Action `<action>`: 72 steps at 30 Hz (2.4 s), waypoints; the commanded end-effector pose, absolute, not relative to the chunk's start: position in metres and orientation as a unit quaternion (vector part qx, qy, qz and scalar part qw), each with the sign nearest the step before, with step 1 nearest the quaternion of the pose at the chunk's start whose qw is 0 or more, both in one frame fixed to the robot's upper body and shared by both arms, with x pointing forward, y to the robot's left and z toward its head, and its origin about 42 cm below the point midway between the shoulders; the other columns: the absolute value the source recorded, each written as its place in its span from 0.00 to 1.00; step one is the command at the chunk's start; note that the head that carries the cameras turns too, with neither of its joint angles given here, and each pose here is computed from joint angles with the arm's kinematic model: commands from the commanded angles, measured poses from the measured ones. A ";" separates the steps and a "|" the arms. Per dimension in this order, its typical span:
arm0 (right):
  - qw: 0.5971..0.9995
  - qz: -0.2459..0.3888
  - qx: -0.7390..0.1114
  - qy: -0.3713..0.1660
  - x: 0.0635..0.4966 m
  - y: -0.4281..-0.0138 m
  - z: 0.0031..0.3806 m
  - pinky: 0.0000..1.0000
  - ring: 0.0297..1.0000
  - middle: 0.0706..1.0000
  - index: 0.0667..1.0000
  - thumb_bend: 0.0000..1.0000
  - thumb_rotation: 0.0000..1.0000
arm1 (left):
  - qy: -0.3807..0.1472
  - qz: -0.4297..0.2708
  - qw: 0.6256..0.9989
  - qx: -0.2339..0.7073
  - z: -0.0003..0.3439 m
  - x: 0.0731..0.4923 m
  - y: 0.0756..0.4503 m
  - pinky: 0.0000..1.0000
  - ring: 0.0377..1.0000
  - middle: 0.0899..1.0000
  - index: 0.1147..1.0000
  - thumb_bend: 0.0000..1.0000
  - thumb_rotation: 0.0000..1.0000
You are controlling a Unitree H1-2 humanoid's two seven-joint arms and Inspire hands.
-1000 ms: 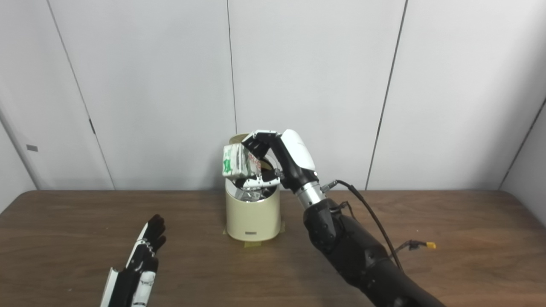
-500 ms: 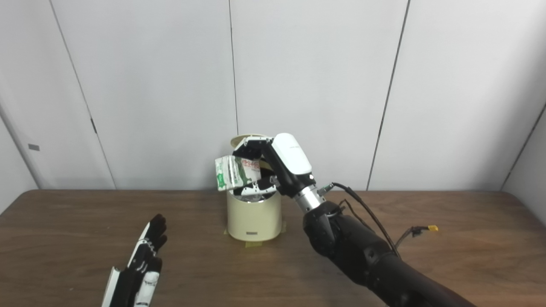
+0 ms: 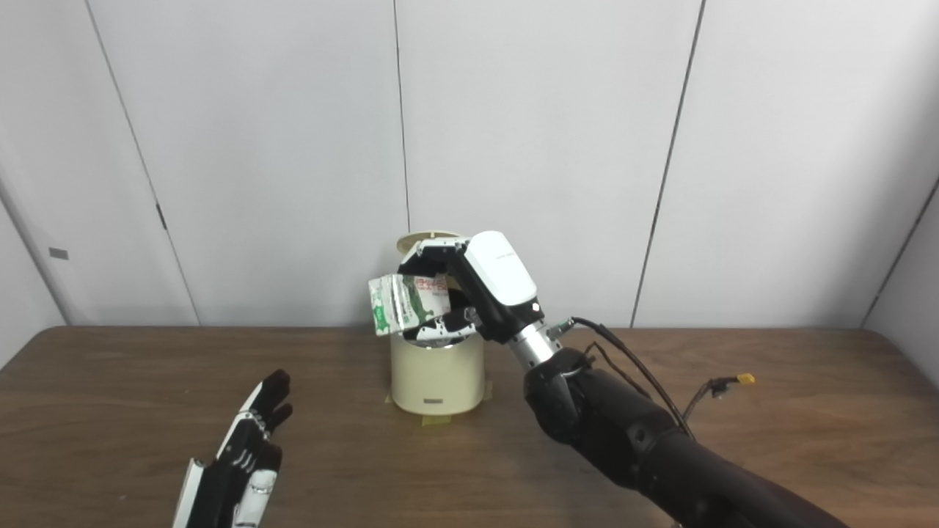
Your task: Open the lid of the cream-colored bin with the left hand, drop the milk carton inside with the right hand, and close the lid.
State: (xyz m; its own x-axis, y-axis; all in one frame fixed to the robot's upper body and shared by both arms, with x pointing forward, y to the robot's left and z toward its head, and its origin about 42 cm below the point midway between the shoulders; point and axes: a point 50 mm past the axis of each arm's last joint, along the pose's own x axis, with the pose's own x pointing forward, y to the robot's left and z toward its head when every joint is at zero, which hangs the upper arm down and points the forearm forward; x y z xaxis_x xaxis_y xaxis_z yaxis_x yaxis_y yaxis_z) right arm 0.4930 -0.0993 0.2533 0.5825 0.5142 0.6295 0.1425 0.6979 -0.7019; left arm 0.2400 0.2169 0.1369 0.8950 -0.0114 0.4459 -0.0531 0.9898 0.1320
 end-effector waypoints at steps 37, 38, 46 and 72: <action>0.819 0.052 -0.333 -0.464 0.511 -0.096 0.285 0.44 0.44 0.45 0.44 0.52 0.00 | -0.159 0.013 0.985 0.072 0.094 0.198 0.201 0.91 0.95 0.95 0.93 0.49 0.82; 0.820 0.052 -0.332 -0.463 0.511 -0.096 0.285 0.44 0.44 0.45 0.44 0.52 0.00 | -0.159 0.014 0.985 0.072 0.094 0.198 0.201 0.91 0.95 0.94 0.93 0.49 0.81; 0.827 0.059 -0.326 -0.454 0.511 -0.090 0.284 0.44 0.44 0.45 0.44 0.52 0.00 | -0.160 0.013 0.984 0.072 0.094 0.198 0.198 0.91 0.95 0.94 0.92 0.51 0.82; 0.818 0.036 -0.335 -0.467 0.509 -0.094 0.275 0.48 0.43 0.46 0.47 0.52 0.00 | -0.159 0.008 0.984 0.073 0.096 0.193 0.205 0.91 0.96 0.95 0.93 0.51 0.80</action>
